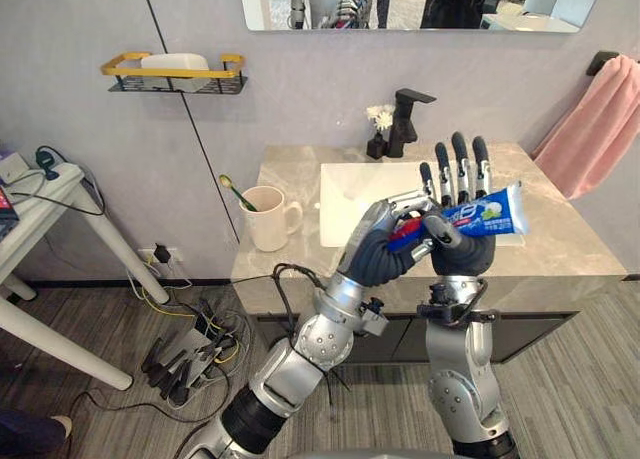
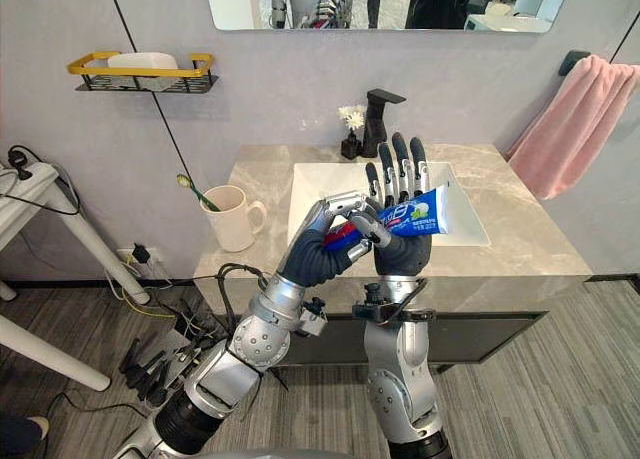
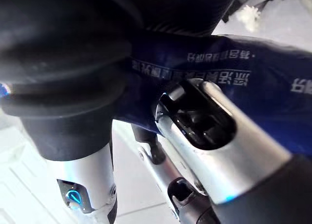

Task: Organize washtable

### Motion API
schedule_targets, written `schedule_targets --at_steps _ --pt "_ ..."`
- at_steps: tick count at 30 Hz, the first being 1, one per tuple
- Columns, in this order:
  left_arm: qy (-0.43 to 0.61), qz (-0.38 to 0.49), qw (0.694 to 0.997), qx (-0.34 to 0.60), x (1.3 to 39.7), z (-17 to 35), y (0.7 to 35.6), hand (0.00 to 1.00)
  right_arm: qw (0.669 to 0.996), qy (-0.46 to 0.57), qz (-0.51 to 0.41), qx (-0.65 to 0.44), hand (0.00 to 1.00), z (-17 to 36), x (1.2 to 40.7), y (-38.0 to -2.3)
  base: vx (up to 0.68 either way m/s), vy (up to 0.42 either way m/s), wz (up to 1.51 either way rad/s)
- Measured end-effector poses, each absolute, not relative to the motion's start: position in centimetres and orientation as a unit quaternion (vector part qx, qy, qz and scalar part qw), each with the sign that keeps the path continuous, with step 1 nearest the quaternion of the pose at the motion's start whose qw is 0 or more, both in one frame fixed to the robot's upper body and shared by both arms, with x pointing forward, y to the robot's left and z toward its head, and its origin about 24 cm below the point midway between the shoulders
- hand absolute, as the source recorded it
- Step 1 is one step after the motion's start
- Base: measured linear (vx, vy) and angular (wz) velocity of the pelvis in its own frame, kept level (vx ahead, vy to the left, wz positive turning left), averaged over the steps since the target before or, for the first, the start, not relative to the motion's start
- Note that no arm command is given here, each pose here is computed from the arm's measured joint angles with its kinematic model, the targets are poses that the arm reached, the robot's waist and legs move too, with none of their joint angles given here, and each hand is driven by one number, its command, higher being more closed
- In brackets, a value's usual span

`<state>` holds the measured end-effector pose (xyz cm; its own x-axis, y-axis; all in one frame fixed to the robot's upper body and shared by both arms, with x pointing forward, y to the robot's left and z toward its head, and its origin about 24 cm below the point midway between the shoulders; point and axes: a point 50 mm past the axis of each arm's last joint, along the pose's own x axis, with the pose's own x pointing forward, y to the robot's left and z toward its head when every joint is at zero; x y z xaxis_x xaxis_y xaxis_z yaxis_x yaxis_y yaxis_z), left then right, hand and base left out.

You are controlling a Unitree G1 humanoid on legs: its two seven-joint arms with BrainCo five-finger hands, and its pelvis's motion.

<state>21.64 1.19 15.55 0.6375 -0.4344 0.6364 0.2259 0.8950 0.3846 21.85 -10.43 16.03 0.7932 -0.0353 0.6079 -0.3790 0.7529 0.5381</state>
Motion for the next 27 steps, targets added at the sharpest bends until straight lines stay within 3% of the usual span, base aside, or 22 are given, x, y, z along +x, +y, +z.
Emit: schedule_targets --at_steps 16,24,25,27 --pt "-0.401 -0.168 0.892 0.122 21.6 16.0 1.6 1.00 0.880 -0.330 0.100 0.325 1.00 17.4 21.7 -9.9 -0.01 -0.004 -0.03" --pt "-0.378 -0.167 0.904 0.107 22.2 15.2 1.7 1.00 0.894 -0.318 0.083 0.305 1.00 17.2 21.8 -9.8 0.00 0.000 0.00" --pt "-0.371 -0.167 0.908 0.098 22.2 14.9 1.7 0.00 0.898 -0.314 0.079 0.299 1.00 17.1 21.9 -9.7 0.00 0.000 0.00" --pt "-0.353 -0.166 0.916 0.090 22.3 14.3 1.8 0.00 0.903 -0.308 0.072 0.291 1.00 16.9 22.0 -9.7 0.00 0.000 0.00"
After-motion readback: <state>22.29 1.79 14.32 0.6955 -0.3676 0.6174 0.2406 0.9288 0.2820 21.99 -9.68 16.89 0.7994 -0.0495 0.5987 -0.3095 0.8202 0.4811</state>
